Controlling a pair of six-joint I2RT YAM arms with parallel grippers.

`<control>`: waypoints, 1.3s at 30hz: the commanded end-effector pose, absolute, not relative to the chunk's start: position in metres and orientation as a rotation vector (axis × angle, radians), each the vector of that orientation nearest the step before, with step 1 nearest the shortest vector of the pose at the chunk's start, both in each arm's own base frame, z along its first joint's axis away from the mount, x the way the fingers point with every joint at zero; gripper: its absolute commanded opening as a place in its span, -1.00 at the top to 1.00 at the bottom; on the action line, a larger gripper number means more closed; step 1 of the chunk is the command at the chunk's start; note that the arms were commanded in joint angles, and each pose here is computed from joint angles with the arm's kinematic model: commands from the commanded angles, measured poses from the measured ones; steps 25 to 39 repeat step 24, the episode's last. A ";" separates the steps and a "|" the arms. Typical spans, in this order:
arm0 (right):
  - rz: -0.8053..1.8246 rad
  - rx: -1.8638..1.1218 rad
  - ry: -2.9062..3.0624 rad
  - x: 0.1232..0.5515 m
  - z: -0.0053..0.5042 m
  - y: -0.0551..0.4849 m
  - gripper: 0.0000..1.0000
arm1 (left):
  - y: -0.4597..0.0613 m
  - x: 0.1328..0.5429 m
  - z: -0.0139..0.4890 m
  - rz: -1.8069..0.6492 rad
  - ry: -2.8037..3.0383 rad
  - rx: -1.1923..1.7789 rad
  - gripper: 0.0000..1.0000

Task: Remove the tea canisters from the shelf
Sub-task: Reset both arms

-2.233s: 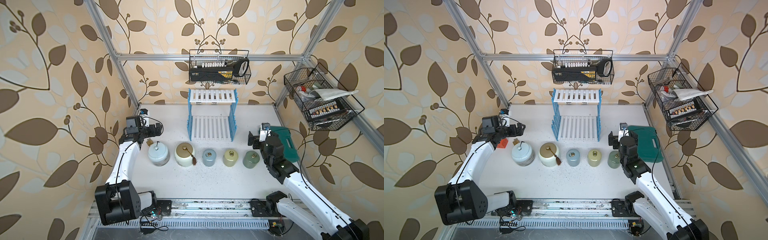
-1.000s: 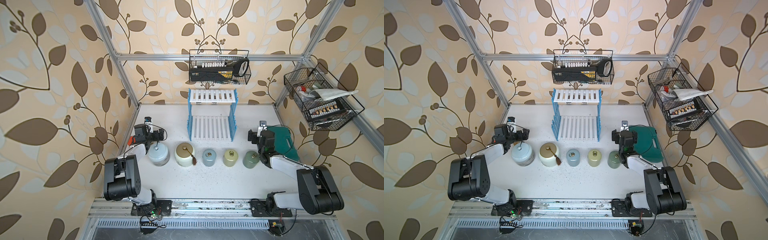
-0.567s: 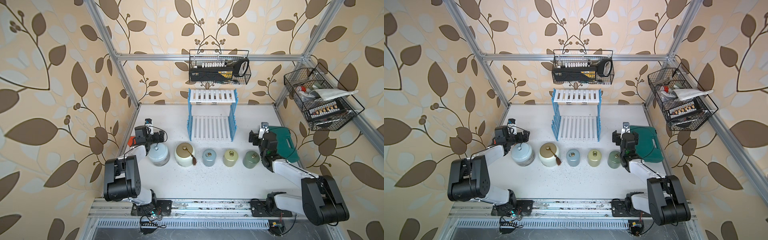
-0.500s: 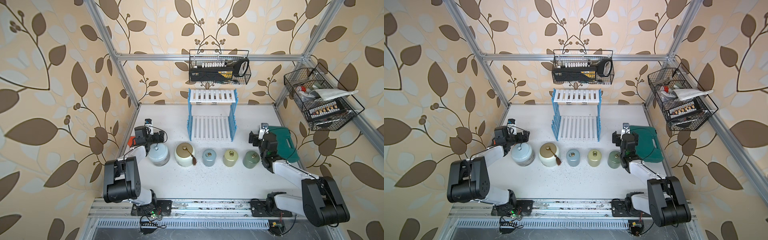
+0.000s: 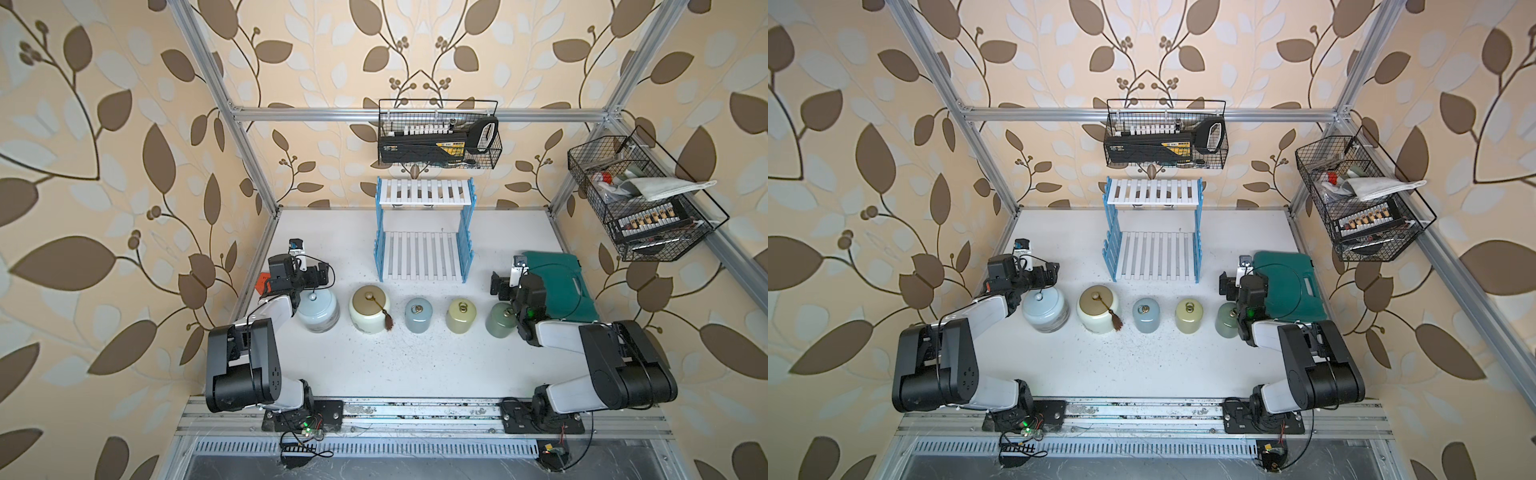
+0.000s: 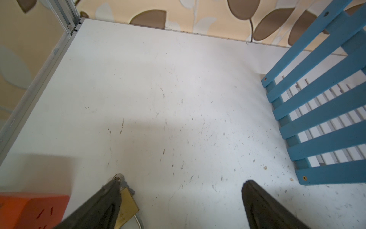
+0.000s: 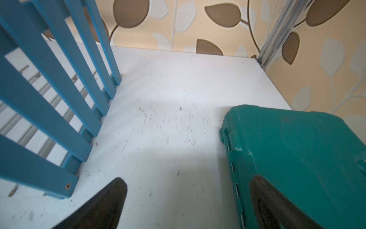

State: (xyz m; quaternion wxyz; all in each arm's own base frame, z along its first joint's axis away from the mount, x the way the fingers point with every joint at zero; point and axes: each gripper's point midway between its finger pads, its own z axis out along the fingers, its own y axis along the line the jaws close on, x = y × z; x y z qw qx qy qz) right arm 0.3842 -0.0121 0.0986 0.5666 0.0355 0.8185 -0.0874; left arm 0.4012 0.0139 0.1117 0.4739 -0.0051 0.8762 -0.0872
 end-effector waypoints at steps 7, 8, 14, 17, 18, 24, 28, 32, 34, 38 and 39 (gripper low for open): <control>-0.169 0.130 1.914 0.386 0.094 -0.019 -0.98 | 0.013 0.402 0.123 -0.225 2.102 0.003 -0.97; -0.167 0.131 1.916 0.385 0.094 -0.019 -0.98 | 0.013 0.402 0.123 -0.225 2.103 0.001 -0.97; -0.169 0.130 1.916 0.385 0.094 -0.019 -0.99 | 0.013 0.399 0.121 -0.220 2.105 -0.003 -0.97; -0.167 0.131 1.918 0.386 0.093 -0.019 -0.99 | 0.012 0.399 0.122 -0.223 2.102 0.003 -0.97; -0.166 0.129 1.920 0.386 0.093 -0.018 -0.98 | 0.013 0.399 0.122 -0.221 2.101 0.001 -0.97; -0.157 0.131 1.922 0.386 0.093 -0.019 -0.99 | 0.013 0.396 0.120 -0.218 2.099 -0.001 -0.98; -0.157 0.131 1.922 0.386 0.093 -0.019 -0.99 | 0.013 0.396 0.120 -0.218 2.099 -0.001 -0.98; -0.157 0.131 1.922 0.386 0.093 -0.019 -0.99 | 0.013 0.396 0.120 -0.218 2.099 -0.001 -0.98; -0.157 0.131 1.922 0.386 0.093 -0.019 -0.99 | 0.013 0.396 0.120 -0.218 2.099 -0.001 -0.98; -0.157 0.131 1.922 0.386 0.093 -0.019 -0.99 | 0.013 0.396 0.120 -0.218 2.099 -0.001 -0.98; -0.157 0.131 1.922 0.386 0.093 -0.019 -0.99 | 0.013 0.396 0.120 -0.218 2.099 -0.001 -0.98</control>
